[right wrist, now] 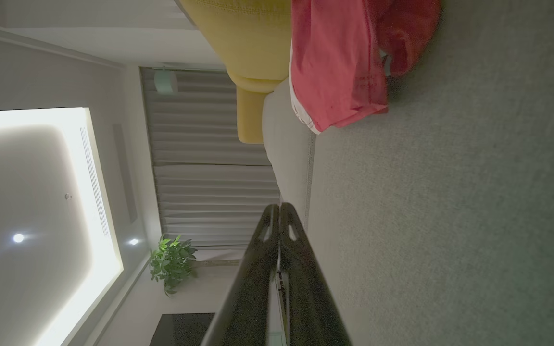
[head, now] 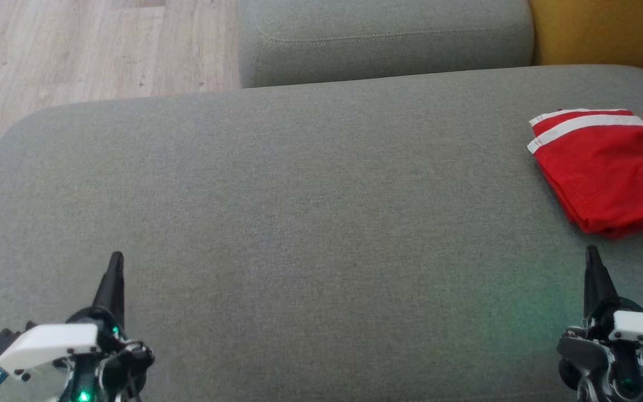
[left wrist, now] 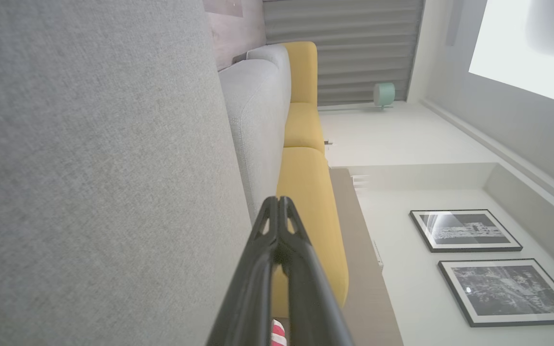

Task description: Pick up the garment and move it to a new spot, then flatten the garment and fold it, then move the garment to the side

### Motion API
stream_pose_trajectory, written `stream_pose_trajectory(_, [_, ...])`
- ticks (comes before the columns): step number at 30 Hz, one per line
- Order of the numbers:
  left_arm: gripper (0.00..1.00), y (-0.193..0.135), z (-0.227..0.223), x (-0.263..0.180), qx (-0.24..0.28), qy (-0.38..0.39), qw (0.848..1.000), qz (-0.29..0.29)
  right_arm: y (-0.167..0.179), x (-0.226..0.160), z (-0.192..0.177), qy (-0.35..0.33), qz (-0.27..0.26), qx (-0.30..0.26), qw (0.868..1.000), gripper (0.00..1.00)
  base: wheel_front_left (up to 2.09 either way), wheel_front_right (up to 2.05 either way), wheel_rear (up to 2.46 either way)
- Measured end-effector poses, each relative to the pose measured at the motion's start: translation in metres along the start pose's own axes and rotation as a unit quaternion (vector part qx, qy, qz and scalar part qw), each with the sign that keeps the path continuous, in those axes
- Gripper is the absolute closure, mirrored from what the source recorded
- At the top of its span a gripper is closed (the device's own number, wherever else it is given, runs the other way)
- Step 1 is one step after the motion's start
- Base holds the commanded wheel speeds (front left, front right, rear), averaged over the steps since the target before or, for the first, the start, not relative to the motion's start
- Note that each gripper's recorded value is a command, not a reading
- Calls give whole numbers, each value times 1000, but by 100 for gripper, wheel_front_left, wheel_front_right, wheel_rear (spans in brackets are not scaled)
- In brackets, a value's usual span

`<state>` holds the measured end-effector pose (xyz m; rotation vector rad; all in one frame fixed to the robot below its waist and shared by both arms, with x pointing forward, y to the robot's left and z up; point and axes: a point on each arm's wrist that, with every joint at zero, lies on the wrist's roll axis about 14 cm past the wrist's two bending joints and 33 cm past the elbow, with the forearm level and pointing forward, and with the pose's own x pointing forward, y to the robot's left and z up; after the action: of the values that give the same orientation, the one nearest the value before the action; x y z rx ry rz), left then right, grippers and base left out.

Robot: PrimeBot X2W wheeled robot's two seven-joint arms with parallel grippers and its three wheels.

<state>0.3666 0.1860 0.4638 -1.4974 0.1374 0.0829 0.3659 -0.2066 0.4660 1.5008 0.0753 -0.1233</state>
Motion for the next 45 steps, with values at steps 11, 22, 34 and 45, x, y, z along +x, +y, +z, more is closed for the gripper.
stream_pose_trajectory(11, [100, -10, 3, 5, -37, -2, 999, -19, 11, 5, 1, 2, 17, 38, 999, 100, 0, 0, 0])
stream_pose_trajectory(22, [100, -11, 3, 5, -37, -2, 999, -19, 11, 5, 1, 2, 17, 38, 999, 100, 0, 0, 0])
stream_pose_trajectory(34, [100, -11, 3, 5, -37, -2, 999, -19, 11, 5, 1, 2, 17, 38, 999, 100, 0, 0, 0])
stream_pose_trajectory(45, [100, -11, 3, 5, -37, -2, 999, -19, 11, 5, 1, 2, 17, 38, 999, 100, 0, 0, 0])
